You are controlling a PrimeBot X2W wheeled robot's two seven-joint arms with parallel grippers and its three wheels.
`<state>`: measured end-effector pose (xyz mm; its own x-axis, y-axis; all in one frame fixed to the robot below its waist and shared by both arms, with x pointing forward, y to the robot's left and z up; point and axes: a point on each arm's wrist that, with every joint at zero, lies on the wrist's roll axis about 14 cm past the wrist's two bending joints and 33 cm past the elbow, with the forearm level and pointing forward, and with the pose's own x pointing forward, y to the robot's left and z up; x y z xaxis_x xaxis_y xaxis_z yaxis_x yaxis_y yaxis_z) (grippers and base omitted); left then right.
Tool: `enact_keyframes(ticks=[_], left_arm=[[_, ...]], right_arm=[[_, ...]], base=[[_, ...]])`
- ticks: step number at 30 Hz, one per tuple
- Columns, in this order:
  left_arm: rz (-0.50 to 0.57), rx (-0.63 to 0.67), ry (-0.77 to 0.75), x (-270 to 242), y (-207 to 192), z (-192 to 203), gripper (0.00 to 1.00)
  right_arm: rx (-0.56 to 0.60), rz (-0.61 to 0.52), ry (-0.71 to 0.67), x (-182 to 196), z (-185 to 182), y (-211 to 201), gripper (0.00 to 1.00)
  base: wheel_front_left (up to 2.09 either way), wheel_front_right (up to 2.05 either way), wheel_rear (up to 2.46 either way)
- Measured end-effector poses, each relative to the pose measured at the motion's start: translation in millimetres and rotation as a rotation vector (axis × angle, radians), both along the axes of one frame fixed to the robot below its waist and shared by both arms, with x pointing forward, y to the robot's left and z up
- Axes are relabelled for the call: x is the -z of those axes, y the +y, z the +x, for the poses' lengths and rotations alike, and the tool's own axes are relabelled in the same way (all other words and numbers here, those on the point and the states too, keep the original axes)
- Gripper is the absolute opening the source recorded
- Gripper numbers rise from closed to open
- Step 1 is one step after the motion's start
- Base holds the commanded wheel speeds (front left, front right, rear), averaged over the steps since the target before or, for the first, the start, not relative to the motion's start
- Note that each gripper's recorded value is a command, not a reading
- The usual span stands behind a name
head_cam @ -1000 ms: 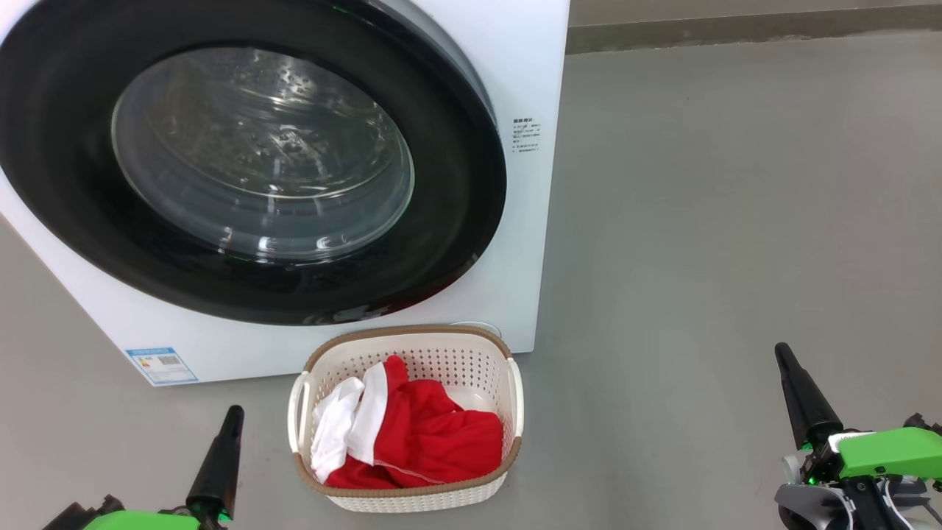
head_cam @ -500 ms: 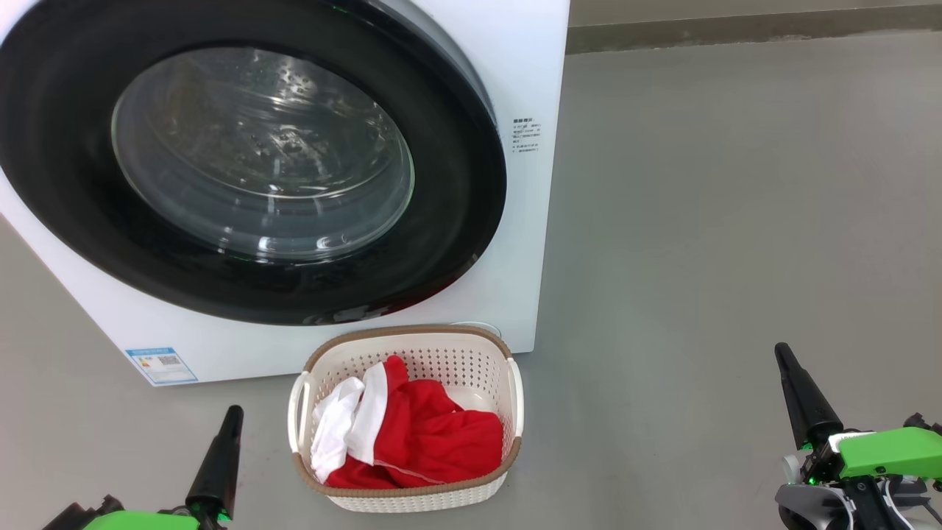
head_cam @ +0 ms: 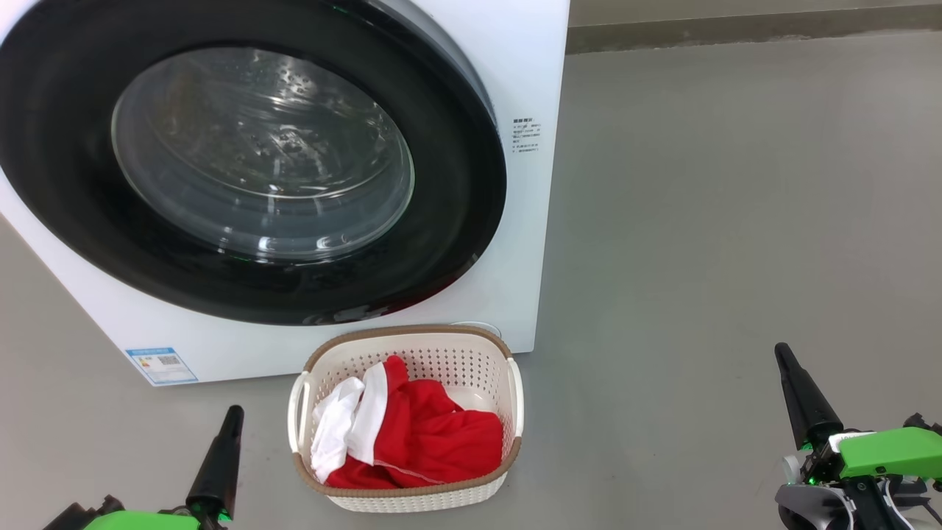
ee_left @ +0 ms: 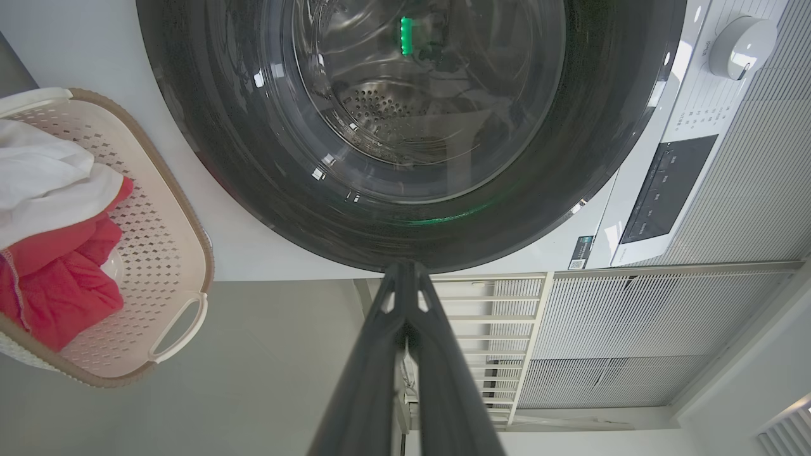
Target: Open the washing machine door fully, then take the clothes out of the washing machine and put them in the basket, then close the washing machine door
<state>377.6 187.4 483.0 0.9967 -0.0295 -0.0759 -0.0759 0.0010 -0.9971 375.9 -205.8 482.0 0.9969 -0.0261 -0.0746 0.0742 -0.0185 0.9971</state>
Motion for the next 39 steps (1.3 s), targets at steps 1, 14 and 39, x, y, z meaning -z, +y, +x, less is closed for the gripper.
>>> enact_keyframes(ticks=[1, 14, 39], left_arm=[[0.0, 0.0, 0.0, 0.0, 0.0, 0.0, 0.0], [-0.001, -0.001, 0.0, 0.0, 0.1, 0.0, 0.0], [-0.002, -0.002, 0.0, 0.0, 0.4, 0.0, 0.0]], right_arm=[[0.0, 0.0, 0.0, 0.0, 0.0, 0.0, 0.0], [0.001, -0.001, 0.0, 0.0, 0.0, -0.2, 0.0], [0.002, 0.001, 0.0, 0.1, -0.1, -0.4, 0.0]], base=[[0.0, 0.0, 0.0], [0.0, 0.0, 0.0], [0.0, 0.0, 0.0]])
